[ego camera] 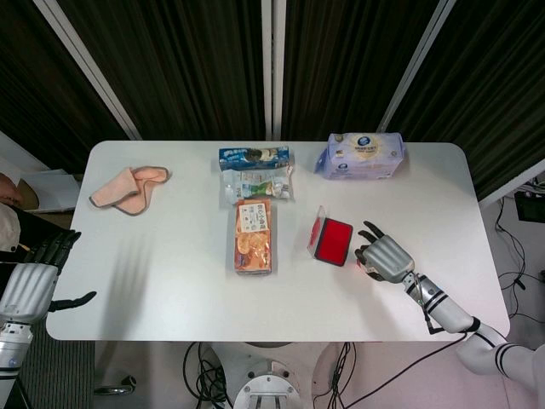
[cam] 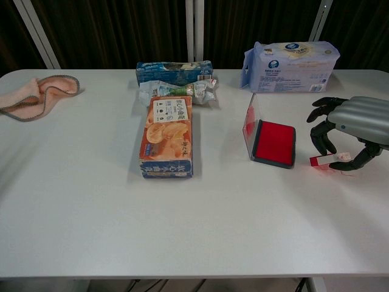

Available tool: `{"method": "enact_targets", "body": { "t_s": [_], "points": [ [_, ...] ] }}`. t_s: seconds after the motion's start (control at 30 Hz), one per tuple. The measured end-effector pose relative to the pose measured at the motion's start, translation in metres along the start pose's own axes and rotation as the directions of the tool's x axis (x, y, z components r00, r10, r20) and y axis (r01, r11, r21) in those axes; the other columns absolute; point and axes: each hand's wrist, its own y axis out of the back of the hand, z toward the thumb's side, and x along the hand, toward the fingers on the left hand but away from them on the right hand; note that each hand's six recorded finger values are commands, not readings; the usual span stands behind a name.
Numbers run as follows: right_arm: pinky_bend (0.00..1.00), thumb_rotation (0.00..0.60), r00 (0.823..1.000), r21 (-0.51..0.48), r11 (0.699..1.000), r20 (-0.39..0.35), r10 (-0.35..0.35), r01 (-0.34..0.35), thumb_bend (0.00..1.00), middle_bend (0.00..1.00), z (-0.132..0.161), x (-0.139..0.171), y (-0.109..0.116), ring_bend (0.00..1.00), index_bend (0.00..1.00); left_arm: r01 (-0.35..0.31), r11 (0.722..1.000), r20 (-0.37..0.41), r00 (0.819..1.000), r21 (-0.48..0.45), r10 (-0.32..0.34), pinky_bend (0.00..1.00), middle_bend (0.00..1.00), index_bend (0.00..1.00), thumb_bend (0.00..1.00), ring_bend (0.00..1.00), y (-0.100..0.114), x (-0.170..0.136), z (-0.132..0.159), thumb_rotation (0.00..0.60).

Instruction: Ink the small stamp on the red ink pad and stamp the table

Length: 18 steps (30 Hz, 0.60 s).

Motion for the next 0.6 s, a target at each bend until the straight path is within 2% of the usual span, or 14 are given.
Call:
{"method": "enact_targets", "body": {
  "t_s": [0.23,0.47,0.6],
  "points": [
    [0.00,0.600,0.999,-0.016,0.999,0.000,-0.043,0.043,0.38,0.60,0.000,0.002,0.011,0.19,0.71,-0.004,1.000,0.002,1.000,-0.012,0.004,0.18,0.07,0.01,0.01,0.08,0.001,-0.001,0.000,0.444],
    [0.00,0.600,0.992,-0.054,0.990,0.004,-0.130,0.130,0.38,0.61,-0.001,0.005,0.040,0.20,0.71,-0.011,1.000,0.006,1.000,-0.023,0.012,0.18,0.07,0.01,0.01,0.08,0.002,-0.002,0.000,0.442],
    [0.00,0.600,0.991,-0.095,0.986,0.021,-0.134,0.135,0.38,0.61,-0.002,0.000,0.047,0.20,0.72,-0.013,1.000,0.008,1.000,-0.023,0.013,0.18,0.07,0.01,0.01,0.08,0.003,-0.001,0.000,0.447]
  ]
}}
